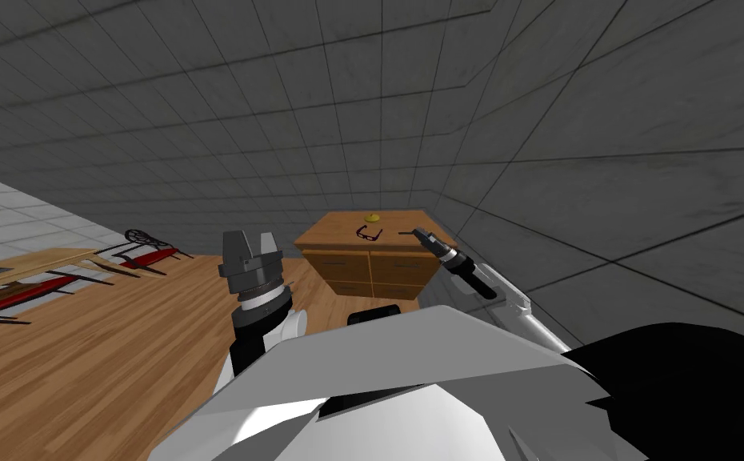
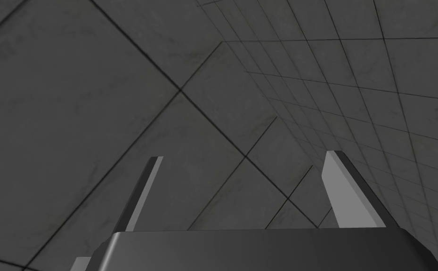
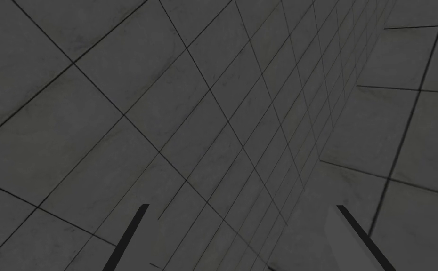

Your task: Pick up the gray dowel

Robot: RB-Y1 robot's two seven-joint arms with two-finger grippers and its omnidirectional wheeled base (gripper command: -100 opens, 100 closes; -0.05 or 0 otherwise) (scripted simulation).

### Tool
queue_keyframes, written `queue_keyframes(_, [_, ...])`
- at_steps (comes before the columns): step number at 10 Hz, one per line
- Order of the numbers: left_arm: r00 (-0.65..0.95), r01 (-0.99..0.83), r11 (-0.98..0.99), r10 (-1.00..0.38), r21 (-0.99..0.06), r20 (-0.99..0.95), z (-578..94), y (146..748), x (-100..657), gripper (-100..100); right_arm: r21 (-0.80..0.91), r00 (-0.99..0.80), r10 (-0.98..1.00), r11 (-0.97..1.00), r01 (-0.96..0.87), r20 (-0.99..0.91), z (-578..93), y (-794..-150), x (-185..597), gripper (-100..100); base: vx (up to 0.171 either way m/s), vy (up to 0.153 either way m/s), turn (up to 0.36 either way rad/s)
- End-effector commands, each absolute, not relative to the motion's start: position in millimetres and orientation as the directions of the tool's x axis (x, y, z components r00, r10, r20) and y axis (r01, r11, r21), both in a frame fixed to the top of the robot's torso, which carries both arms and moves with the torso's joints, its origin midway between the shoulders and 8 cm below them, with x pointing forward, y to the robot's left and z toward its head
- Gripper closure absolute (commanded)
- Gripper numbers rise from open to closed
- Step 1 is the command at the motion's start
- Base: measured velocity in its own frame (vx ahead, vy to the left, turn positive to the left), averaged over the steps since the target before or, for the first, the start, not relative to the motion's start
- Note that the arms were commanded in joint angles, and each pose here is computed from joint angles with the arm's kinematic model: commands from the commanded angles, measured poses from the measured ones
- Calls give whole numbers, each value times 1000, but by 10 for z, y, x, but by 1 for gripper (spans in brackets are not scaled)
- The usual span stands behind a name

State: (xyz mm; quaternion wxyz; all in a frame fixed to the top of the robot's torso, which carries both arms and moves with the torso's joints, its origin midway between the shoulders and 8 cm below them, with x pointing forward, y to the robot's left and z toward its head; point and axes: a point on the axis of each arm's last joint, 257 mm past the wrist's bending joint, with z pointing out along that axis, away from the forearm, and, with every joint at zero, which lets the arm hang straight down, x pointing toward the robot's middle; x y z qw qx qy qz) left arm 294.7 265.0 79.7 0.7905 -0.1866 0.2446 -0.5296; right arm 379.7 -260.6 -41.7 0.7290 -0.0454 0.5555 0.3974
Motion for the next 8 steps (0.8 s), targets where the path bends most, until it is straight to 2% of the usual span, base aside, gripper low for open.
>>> queue_keyframes(1, [319,746,369,-929,-554,-189,797,2650,2947,0,347,47,486,684,-642,-873,-464,-2598,3802,-100,-9,22,53])
queue_keyframes(8, [319,746,369,-929,-554,-189,797,2650,2947,0,215,-99,205,682,-699,-974,-995,-2622,3776,-100,1,22,90])
